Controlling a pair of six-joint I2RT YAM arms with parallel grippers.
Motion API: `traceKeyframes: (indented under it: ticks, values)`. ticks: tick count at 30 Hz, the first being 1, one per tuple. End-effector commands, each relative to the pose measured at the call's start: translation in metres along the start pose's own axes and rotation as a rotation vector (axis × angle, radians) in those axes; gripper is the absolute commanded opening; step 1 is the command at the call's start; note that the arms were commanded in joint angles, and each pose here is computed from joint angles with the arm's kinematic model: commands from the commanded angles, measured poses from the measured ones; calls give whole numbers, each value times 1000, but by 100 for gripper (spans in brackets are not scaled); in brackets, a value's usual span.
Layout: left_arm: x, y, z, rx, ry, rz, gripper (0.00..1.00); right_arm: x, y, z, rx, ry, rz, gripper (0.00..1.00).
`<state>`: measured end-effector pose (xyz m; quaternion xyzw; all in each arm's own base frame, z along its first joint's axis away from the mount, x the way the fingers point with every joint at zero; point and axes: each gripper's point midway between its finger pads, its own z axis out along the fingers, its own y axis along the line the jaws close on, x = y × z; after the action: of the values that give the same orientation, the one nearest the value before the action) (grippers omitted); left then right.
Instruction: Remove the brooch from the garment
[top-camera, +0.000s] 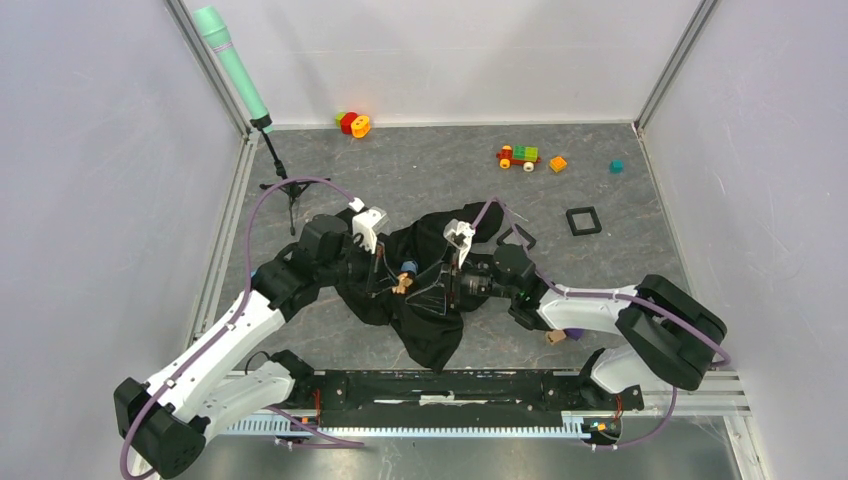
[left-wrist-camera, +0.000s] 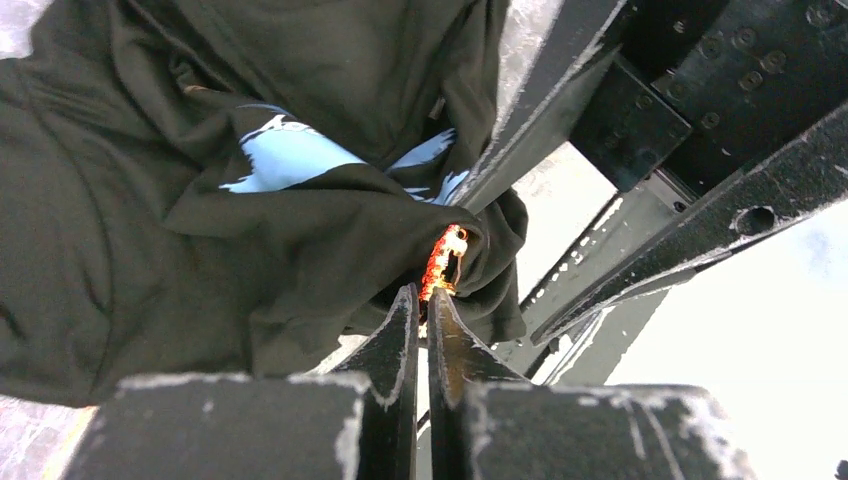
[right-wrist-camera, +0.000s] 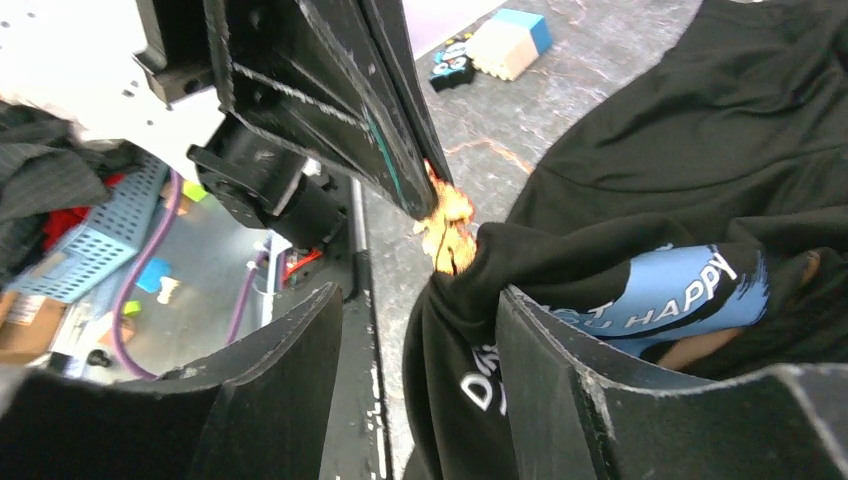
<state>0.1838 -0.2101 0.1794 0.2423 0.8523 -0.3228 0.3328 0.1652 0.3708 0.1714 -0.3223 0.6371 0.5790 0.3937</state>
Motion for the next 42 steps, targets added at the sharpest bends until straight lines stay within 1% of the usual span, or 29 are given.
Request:
traceKeyframes:
  ticks: [1,4,7,10,12,13,15,19,22,25,27,29,32,33,35,36,39,42]
  values:
    - [-25,4,-13,-72,-83,-16,2,9,-13,-5,79,29,-96,63]
    - [-27,4,-16,-84,-85,-18,2,23,-25,-6,136,71,-134,63]
    - [-28,4,-17,-84,-87,-19,2,30,-28,-3,139,88,-137,61]
    - [-26,4,-16,-82,-81,-25,2,29,-30,3,136,90,-136,57]
    - [-26,3,-16,-76,-79,-27,2,25,-29,7,128,80,-134,56]
    - [-25,2,-16,-70,-78,-27,2,22,-28,9,120,67,-131,57]
    - [-25,-1,-15,-52,-79,-20,2,11,-22,11,98,23,-116,63]
    - [-31,-5,-18,-33,-124,-31,2,-16,-3,3,-4,-100,-22,73]
    - [-43,-15,-19,22,-186,-79,2,-28,4,-6,-34,-168,36,73]
    - [-56,-28,-20,96,-260,-110,2,-43,13,-11,-59,-224,83,69]
    - [-65,-38,-25,153,-309,-113,2,-51,14,-10,-58,-240,134,65]
    - [-69,-43,-28,185,-331,-118,2,-60,18,-11,-68,-265,179,63]
    - [-71,-48,-32,213,-331,-127,2,-76,31,-16,-120,-329,228,63]
    - [-71,-51,-33,223,-331,-130,2,-80,33,-15,-129,-336,241,61]
    - [-70,-52,-34,231,-329,-137,2,-86,37,-15,-148,-354,255,49]
    - [-70,-52,-34,233,-329,-135,2,-89,38,-14,-158,-359,262,45]
    - [-68,-52,-35,229,-325,-128,2,-97,43,-14,-187,-383,273,44]
    - [-65,-53,-35,236,-312,-123,2,-100,46,-15,-212,-399,297,37]
